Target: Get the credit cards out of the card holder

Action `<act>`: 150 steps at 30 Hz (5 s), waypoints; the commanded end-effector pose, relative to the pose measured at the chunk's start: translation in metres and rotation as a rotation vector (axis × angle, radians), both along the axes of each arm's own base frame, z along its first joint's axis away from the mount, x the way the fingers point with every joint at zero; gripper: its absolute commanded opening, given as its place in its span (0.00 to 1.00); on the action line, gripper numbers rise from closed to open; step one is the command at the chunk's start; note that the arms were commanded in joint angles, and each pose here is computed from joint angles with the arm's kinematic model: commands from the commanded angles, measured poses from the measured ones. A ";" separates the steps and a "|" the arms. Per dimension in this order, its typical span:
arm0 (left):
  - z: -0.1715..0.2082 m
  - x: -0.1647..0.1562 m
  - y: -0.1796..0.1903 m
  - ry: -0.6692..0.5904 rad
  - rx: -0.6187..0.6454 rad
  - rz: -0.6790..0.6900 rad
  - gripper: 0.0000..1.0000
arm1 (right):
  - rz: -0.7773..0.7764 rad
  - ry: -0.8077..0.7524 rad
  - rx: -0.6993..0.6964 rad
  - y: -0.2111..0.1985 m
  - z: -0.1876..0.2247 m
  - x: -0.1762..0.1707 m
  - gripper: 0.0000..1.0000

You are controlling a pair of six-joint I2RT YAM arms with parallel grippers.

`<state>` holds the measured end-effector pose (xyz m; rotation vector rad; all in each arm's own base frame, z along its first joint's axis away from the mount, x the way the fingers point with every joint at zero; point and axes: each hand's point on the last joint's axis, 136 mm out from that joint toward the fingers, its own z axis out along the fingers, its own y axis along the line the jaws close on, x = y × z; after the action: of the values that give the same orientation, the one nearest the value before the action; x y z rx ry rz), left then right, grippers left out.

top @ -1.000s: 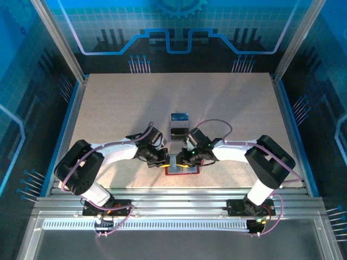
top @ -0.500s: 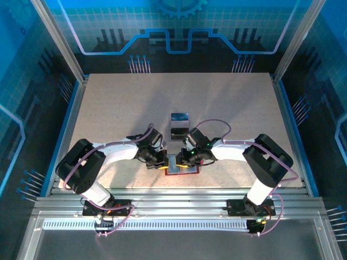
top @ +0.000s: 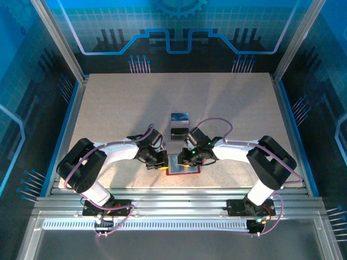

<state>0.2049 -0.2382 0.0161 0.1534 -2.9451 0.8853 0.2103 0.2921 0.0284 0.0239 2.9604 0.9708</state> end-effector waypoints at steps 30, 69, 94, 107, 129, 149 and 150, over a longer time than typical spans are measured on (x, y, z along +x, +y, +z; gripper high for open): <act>0.027 0.008 -0.013 -0.025 -0.048 -0.013 0.00 | -0.004 -0.031 -0.011 -0.008 0.020 -0.002 0.22; -0.001 -0.001 -0.015 0.038 -0.016 -0.018 0.00 | -0.010 0.002 0.022 -0.010 0.008 0.001 0.22; -0.002 -0.003 -0.012 0.044 -0.005 -0.018 0.00 | -0.004 0.049 0.028 -0.014 -0.012 -0.002 0.23; -0.010 -0.007 -0.004 0.064 0.051 -0.022 0.00 | -0.030 -0.027 0.089 -0.016 0.010 0.004 0.25; -0.014 -0.009 0.000 0.082 0.080 -0.026 0.00 | -0.020 0.045 0.197 -0.006 -0.010 -0.002 0.20; -0.003 -0.004 0.000 0.046 0.082 -0.027 0.01 | 0.018 -0.191 0.067 -0.062 0.069 0.021 0.00; 0.002 -0.001 -0.002 0.032 0.070 -0.027 0.05 | 0.061 -0.233 0.059 -0.062 0.079 0.026 0.00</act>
<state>0.2067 -0.2495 0.0175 0.1375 -2.9112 0.8564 0.2293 0.2372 0.0834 0.0016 2.7737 1.0664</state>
